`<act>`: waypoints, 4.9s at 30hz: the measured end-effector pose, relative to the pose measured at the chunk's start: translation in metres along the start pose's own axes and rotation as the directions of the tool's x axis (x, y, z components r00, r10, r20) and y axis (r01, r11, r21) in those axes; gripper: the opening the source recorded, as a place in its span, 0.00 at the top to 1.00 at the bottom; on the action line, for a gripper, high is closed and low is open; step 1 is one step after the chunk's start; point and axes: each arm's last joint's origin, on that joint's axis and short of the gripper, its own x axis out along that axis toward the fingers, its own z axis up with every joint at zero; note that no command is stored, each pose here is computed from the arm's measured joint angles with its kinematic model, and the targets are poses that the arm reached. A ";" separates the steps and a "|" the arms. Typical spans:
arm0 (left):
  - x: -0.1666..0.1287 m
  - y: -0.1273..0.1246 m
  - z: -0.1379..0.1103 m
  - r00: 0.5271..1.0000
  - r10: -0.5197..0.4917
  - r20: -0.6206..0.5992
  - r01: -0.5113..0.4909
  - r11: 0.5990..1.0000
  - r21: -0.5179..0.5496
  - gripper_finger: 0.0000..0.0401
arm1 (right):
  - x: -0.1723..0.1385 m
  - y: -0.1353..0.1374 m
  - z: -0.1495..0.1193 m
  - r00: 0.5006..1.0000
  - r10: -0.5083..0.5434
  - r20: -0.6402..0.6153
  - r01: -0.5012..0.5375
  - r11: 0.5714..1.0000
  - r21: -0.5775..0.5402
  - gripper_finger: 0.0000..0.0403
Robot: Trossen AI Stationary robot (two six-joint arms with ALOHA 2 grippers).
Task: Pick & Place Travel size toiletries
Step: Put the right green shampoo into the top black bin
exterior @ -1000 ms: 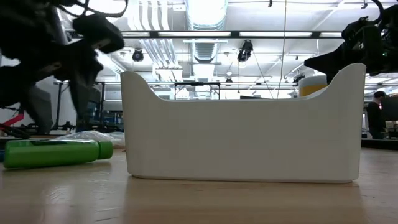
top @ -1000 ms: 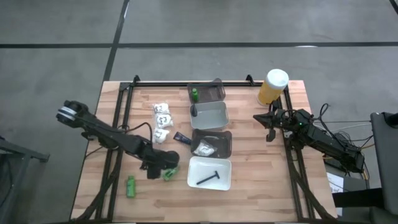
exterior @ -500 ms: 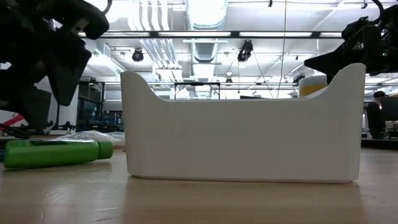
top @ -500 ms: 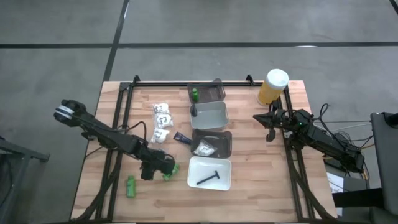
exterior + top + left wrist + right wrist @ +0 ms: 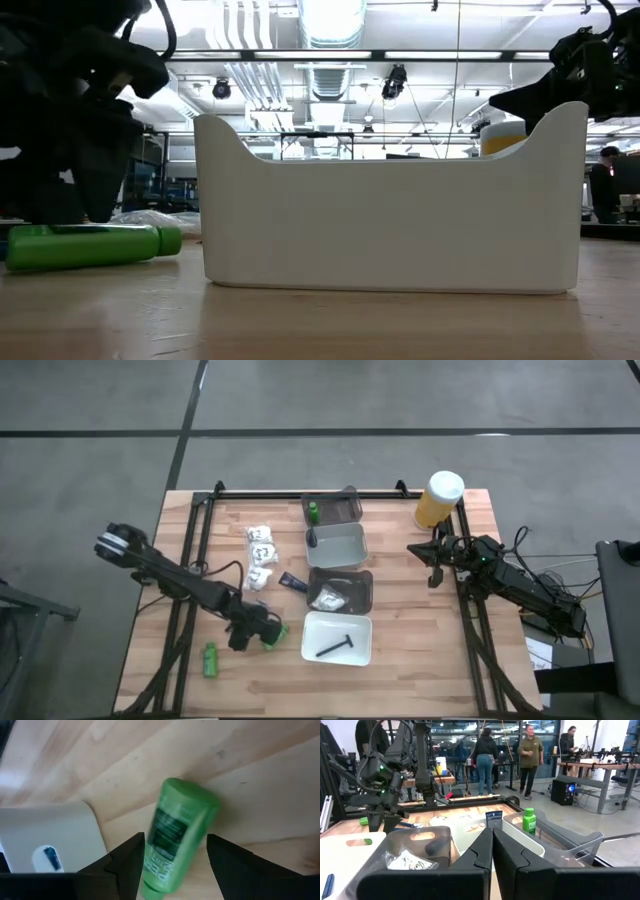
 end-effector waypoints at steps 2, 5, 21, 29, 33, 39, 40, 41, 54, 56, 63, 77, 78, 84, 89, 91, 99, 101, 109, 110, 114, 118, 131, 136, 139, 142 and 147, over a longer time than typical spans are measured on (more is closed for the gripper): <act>0.004 0.003 0.000 1.000 0.026 0.000 -0.026 1.000 0.001 0.46 | 0.000 0.000 0.000 1.000 0.000 0.001 0.000 1.000 0.001 0.98; 0.011 0.005 -0.001 0.999 0.049 0.000 -0.049 0.999 -0.005 0.46 | 0.000 0.000 0.000 1.000 0.000 0.001 0.000 1.000 0.001 0.98; 0.033 0.013 -0.005 0.986 0.164 -0.019 -0.148 0.823 -0.548 0.46 | 0.000 0.000 0.000 1.000 0.000 0.001 0.000 1.000 0.002 0.98; 0.033 0.012 -0.007 0.986 0.149 -0.081 -0.154 0.585 -0.796 0.46 | 0.000 0.000 0.000 1.000 0.000 0.000 0.000 1.000 0.003 0.98; 0.033 0.010 -0.009 0.987 0.145 -0.073 -0.143 0.564 -0.813 0.46 | 0.000 0.000 0.000 1.000 0.000 0.001 0.000 1.000 0.002 0.98; 0.032 0.009 -0.014 0.992 0.129 -0.013 -0.077 0.505 -0.860 0.46 | 0.000 0.000 0.000 1.000 0.000 0.001 0.000 1.000 0.002 0.98; 0.032 0.008 -0.014 0.992 0.128 -0.006 -0.070 0.498 -0.865 0.46 | 0.000 0.000 0.000 1.000 0.000 0.001 0.000 1.000 0.002 0.98; 0.032 0.008 -0.015 0.992 0.127 -0.002 -0.065 0.492 -0.868 0.46 | 0.000 0.000 0.000 1.000 0.000 0.000 0.000 1.000 0.003 0.98; 0.031 0.007 -0.021 0.989 0.132 0.062 0.003 0.413 -0.911 0.61 | 0.000 0.000 0.000 1.000 0.000 0.001 0.000 1.000 0.002 0.98; 0.031 0.007 -0.021 0.989 0.132 0.065 0.010 0.381 -0.924 0.61 | 0.000 0.000 0.000 1.000 0.000 0.001 0.000 1.000 0.002 0.98; 0.029 0.007 -0.023 0.992 0.128 0.024 -0.022 0.343 -0.939 0.61 | 0.000 0.000 0.000 1.000 0.000 0.000 0.000 1.000 0.003 0.98; -0.024 0.011 -0.027 0.975 0.054 -0.217 -0.223 0.219 -0.950 0.61 | 0.000 0.000 0.000 1.000 0.000 0.000 0.000 1.000 0.003 0.98; -0.029 0.011 -0.028 0.971 0.057 -0.232 -0.239 0.213 -0.947 0.61 | 0.000 0.000 0.000 1.000 0.000 0.000 0.000 1.000 0.003 0.98; -0.062 0.017 -0.039 0.942 0.101 -0.321 -0.330 0.095 -0.939 0.61 | 0.000 0.000 0.000 1.000 0.000 -0.001 0.000 1.000 -0.004 0.98; -0.087 0.022 -0.052 0.908 0.159 -0.389 -0.383 -0.066 -0.921 0.61 | 0.000 0.000 0.000 1.000 0.000 0.003 0.001 0.997 -0.078 0.98; -0.095 0.024 -0.058 0.896 0.165 -0.411 -0.396 -0.119 -0.911 0.61 | 0.000 0.000 0.002 1.000 0.001 0.016 0.000 0.995 -0.099 0.98; -0.115 0.038 -0.080 0.885 0.146 -0.442 -0.408 -0.213 -0.888 0.61 | 0.000 0.000 0.004 0.999 0.003 0.037 -0.012 0.970 0.244 0.98; -0.119 0.043 -0.085 0.884 0.161 -0.438 -0.398 -0.230 -0.888 0.61 | 0.000 0.000 0.004 0.999 0.003 0.038 -0.014 0.960 0.278 0.98; -0.128 0.055 -0.100 0.867 0.175 -0.466 -0.415 -0.261 -0.872 0.61 | 0.001 -0.001 0.005 0.998 -0.035 0.045 0.018 0.947 0.321 0.98; -0.129 0.057 -0.102 0.865 0.176 -0.470 -0.418 -0.264 -0.869 0.61 | 0.001 -0.001 0.006 0.997 -0.043 0.062 0.020 0.945 0.326 0.98; -0.128 0.065 -0.110 0.861 0.171 -0.478 -0.425 -0.273 -0.863 0.61 | 0.004 -0.001 0.015 0.990 -0.022 0.137 -0.021 0.952 0.307 0.98; -0.124 0.076 -0.117 0.862 0.166 -0.478 -0.426 -0.274 -0.862 0.61 | 0.009 0.001 0.021 0.979 0.056 0.194 -0.097 0.974 0.205 0.98; -0.121 0.110 -0.131 0.892 0.200 -0.405 -0.351 -0.258 -0.900 0.61 | 0.064 -0.008 0.062 0.998 0.062 0.011 -0.063 0.992 0.108 0.98; -0.133 0.122 -0.132 0.874 0.247 -0.419 -0.356 -0.262 -0.897 0.61 | 0.092 -0.015 0.078 0.992 0.055 -0.111 -0.056 0.998 -0.004 0.98; -0.140 0.130 -0.132 0.862 0.276 -0.426 -0.348 -0.289 -0.892 0.61 | 0.109 -0.016 0.085 0.983 0.081 -0.166 -0.092 0.994 -0.060 0.94; -0.147 0.136 -0.132 0.850 0.300 -0.432 -0.335 -0.325 -0.884 0.61 | 0.127 -0.014 0.089 0.961 0.173 -0.213 -0.195 0.977 -0.086 0.88; -0.152 0.140 -0.132 0.846 0.318 -0.428 -0.301 -0.378 -0.875 0.61 | 0.151 -0.008 0.098 0.897 0.370 -0.242 -0.403 0.910 -0.102 0.71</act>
